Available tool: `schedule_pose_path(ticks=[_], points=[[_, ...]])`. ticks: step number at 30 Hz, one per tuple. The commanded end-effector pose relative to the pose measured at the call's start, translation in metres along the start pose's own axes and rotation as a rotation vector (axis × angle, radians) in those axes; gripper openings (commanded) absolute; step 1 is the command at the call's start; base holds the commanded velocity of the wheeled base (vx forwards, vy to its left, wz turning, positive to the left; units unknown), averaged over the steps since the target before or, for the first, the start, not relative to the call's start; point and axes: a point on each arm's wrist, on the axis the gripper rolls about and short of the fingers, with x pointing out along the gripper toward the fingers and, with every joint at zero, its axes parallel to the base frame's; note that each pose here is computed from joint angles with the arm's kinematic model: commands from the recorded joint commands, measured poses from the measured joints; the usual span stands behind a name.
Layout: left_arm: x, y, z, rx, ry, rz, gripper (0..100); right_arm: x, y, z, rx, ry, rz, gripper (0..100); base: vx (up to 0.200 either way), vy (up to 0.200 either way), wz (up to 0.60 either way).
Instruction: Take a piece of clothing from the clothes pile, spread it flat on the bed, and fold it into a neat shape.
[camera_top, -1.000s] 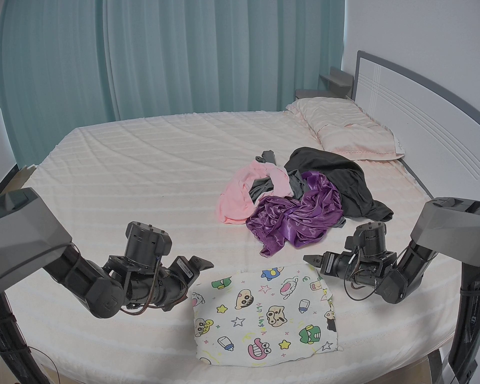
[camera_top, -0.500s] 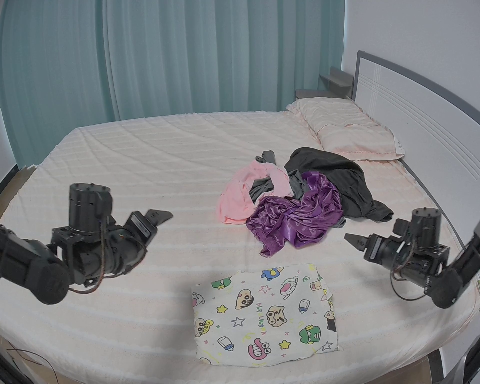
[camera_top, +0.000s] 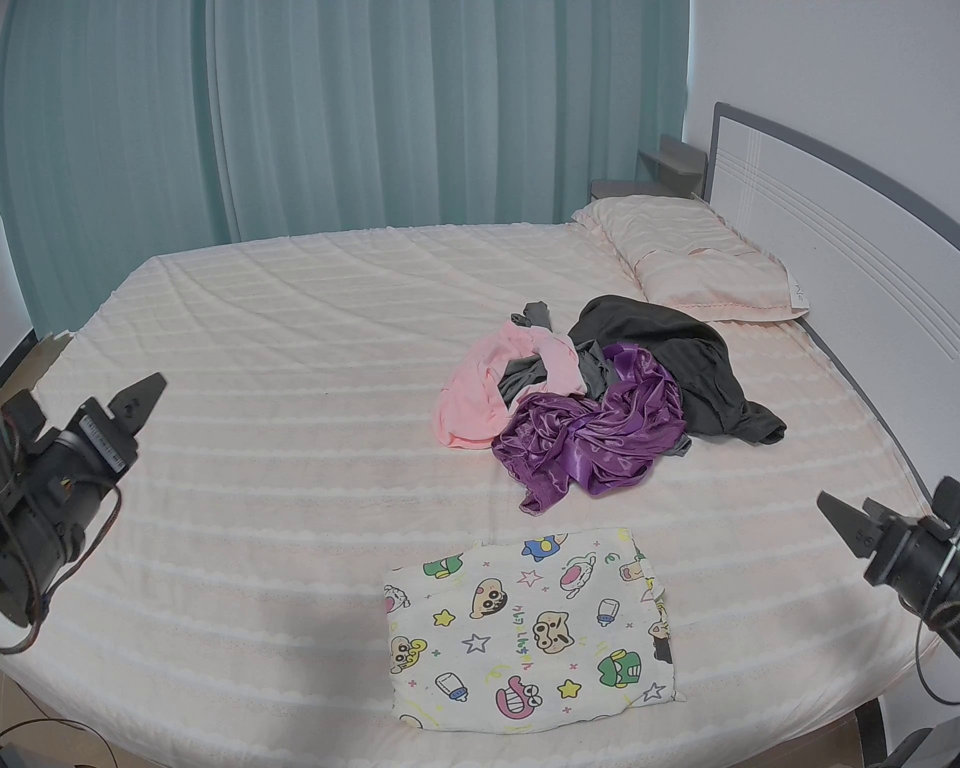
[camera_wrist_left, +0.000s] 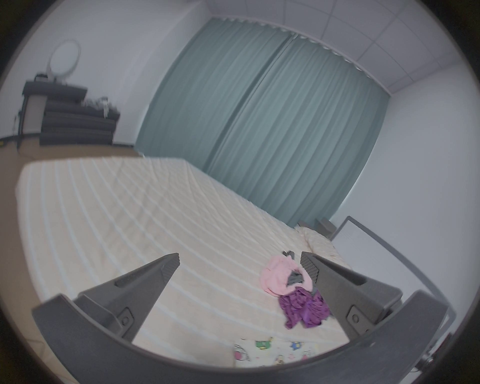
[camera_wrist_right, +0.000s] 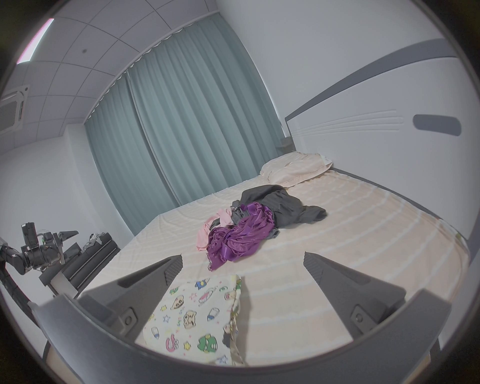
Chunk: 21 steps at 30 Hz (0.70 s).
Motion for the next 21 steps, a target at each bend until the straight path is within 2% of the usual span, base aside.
schedule_pose_path(ticks=[1, 5, 7, 12, 13, 17, 21], points=[[-0.082, 0.055, 0.0, 0.201, -0.244, 0.132, 100, -0.093, -0.016, -0.027, -0.067, -0.119, 0.006, 100, 0.0, 0.0, 0.0], [-0.1, 0.076, -0.011, 0.284, -0.308, 0.259, 100, -0.125, -0.03, -0.063, -0.161, -0.071, -0.02, 100, 0.0, 0.0, 0.0], [-0.104, 0.085, -0.018, 0.317, -0.32, 0.313, 100, -0.134, -0.034, -0.074, -0.18, -0.081, -0.018, 100, 0.0, 0.0, 0.0], [-0.115, 0.1, -0.028, 0.376, -0.349, 0.398, 100, -0.138, -0.034, -0.074, -0.168, -0.102, -0.09, 100, 0.0, 0.0, 0.0], [-0.119, 0.106, -0.031, 0.384, -0.372, 0.451, 100, -0.138, -0.034, -0.074, -0.165, -0.115, -0.14, 100, 0.0, 0.0, 0.0], [-0.13, 0.115, -0.036, 0.392, -0.413, 0.548, 100, -0.139, -0.033, -0.074, -0.18, -0.142, -0.206, 100, 0.0, 0.0, 0.0], [-0.143, 0.125, -0.046, 0.409, -0.418, 0.582, 100, -0.144, -0.033, -0.076, -0.222, -0.211, -0.273, 100, 0.0, 0.0, 0.0]])
